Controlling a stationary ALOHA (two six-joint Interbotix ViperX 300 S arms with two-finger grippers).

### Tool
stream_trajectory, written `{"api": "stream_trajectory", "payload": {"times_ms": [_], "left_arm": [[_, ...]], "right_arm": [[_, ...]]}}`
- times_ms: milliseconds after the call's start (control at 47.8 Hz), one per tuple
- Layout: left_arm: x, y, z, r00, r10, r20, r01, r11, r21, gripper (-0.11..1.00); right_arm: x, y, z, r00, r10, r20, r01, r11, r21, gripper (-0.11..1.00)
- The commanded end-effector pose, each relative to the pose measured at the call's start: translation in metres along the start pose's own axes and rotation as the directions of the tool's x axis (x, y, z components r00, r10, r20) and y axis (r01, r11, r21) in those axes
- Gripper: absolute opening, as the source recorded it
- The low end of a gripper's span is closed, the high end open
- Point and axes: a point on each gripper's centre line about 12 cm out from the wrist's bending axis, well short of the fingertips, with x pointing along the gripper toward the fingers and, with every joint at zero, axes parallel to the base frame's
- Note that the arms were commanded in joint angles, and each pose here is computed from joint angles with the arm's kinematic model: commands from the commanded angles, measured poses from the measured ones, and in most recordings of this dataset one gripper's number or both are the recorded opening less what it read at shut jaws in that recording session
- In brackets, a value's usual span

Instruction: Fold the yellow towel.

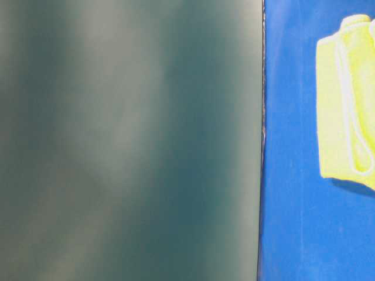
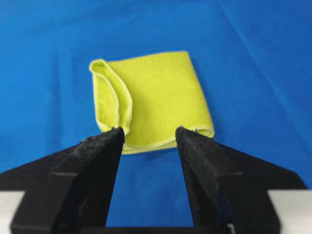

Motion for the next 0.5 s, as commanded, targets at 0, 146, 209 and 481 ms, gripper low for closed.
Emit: {"api": "stream_trajectory", "payload": {"times_ms": [0,146,209,481], "left_arm": [[0.0007,-0.0006,0.0047,1.000,-0.003,0.014,0.003,1.000,-0.006,0.60],[0.0006,-0.0006,0.0054,1.000,-0.003,0.015,0.003,1.000,-0.007,0.60],[0.0007,-0.0006,0.0047,1.000,-0.003,0.014,0.003,1.000,-0.007,0.60],[0.0006,-0.0006,0.0052,1.000,-0.003,0.014,0.003,1.000,-0.007,0.60]], "right_arm": [[0.0044,0.0004,0.0014,1.000,0.003,0.002,-0.003,1.000,0.007,0.54],[0.0044,0.0007,0.0033,1.000,0.004,0.007,-0.004,1.000,0.005,0.53],[0.0035,0.0008,0.0047,1.000,0.004,0.013,-0.004,1.000,0.004,0.53],[0.0031,0.0007,0.0050,1.000,0.003,0.012,-0.003,1.000,0.002,0.53]]}}
